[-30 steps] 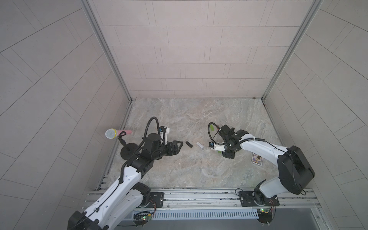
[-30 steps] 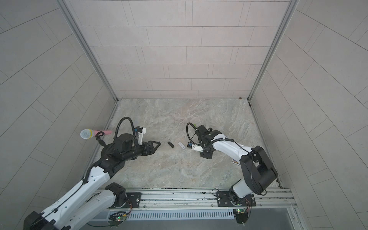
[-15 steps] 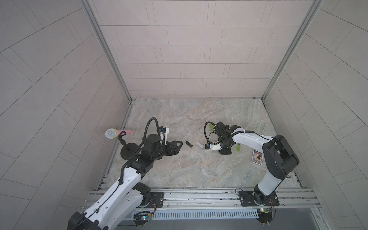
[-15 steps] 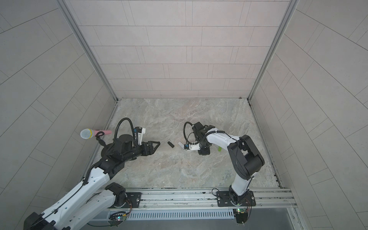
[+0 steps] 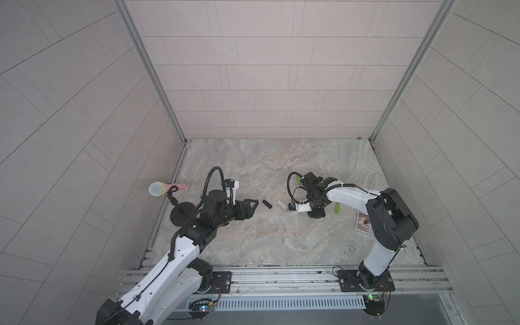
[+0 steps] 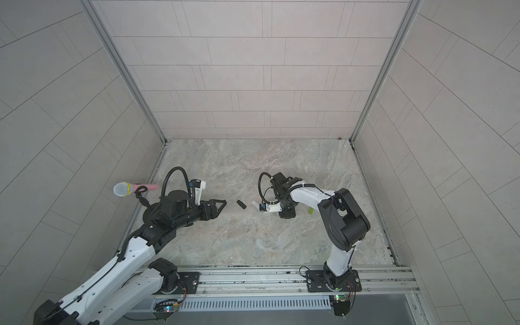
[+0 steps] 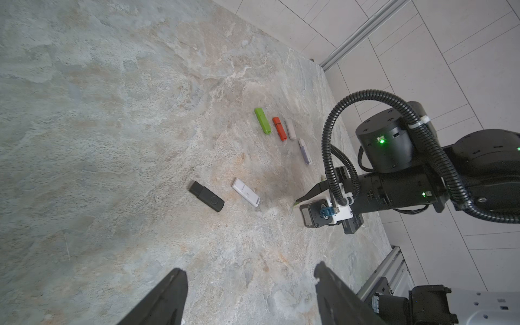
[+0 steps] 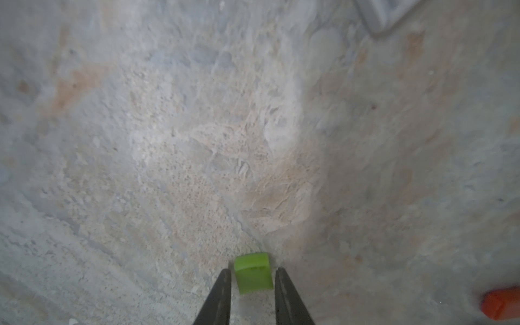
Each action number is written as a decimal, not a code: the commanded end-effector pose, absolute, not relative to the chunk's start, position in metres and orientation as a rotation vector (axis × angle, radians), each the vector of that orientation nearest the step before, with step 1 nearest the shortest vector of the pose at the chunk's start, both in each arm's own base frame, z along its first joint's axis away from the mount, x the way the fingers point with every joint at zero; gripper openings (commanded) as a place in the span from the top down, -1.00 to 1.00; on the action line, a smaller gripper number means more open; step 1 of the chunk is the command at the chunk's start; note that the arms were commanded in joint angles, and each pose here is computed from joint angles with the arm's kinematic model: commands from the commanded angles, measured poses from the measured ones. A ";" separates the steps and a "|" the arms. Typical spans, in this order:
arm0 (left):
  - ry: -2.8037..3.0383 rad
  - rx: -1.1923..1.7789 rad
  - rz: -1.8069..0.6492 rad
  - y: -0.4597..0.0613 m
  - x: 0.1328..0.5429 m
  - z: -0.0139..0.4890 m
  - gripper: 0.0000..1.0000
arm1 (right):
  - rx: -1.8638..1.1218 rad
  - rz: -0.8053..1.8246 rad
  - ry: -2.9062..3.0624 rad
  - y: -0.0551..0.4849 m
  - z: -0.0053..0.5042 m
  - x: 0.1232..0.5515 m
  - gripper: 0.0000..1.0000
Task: Close the usb drive cover
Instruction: Pick up the cover from the center of the board.
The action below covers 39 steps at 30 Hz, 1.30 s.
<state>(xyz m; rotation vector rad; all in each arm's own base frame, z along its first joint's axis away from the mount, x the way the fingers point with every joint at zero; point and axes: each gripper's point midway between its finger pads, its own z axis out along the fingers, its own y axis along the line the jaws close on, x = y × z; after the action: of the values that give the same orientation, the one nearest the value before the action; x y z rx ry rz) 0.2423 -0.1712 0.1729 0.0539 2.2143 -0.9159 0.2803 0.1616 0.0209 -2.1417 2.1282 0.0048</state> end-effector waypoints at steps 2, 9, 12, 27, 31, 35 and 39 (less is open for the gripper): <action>2.191 0.064 -0.909 -0.170 0.246 0.175 -0.56 | -2.175 0.037 2.151 0.156 0.013 0.272 0.41; 2.198 0.069 -0.918 -0.172 0.246 0.173 -0.56 | -2.112 0.050 2.241 0.148 0.008 0.269 0.43; 2.197 0.068 -0.921 -0.172 0.246 0.173 -0.57 | -2.098 0.066 2.257 0.145 0.007 0.266 0.44; 2.207 0.071 -0.929 -0.174 0.247 0.171 -0.57 | -2.095 0.162 2.268 0.157 0.007 0.262 0.51; 2.208 0.073 -0.933 -0.175 0.246 0.171 -0.57 | -2.090 0.166 2.278 0.159 0.005 0.262 0.55; 2.211 0.072 -0.932 -0.175 0.247 0.170 -0.56 | -2.066 0.178 2.280 0.163 0.009 0.263 0.60; 2.219 0.070 -0.935 -0.176 0.247 0.168 -0.56 | -1.992 0.221 2.256 0.175 0.024 0.267 0.61</action>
<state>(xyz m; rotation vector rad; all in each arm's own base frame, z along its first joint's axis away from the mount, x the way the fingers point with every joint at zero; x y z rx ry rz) 0.2444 -0.1748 0.1669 0.0583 2.2373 -0.9321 0.2762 0.1637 0.0196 -2.0137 2.2512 0.1255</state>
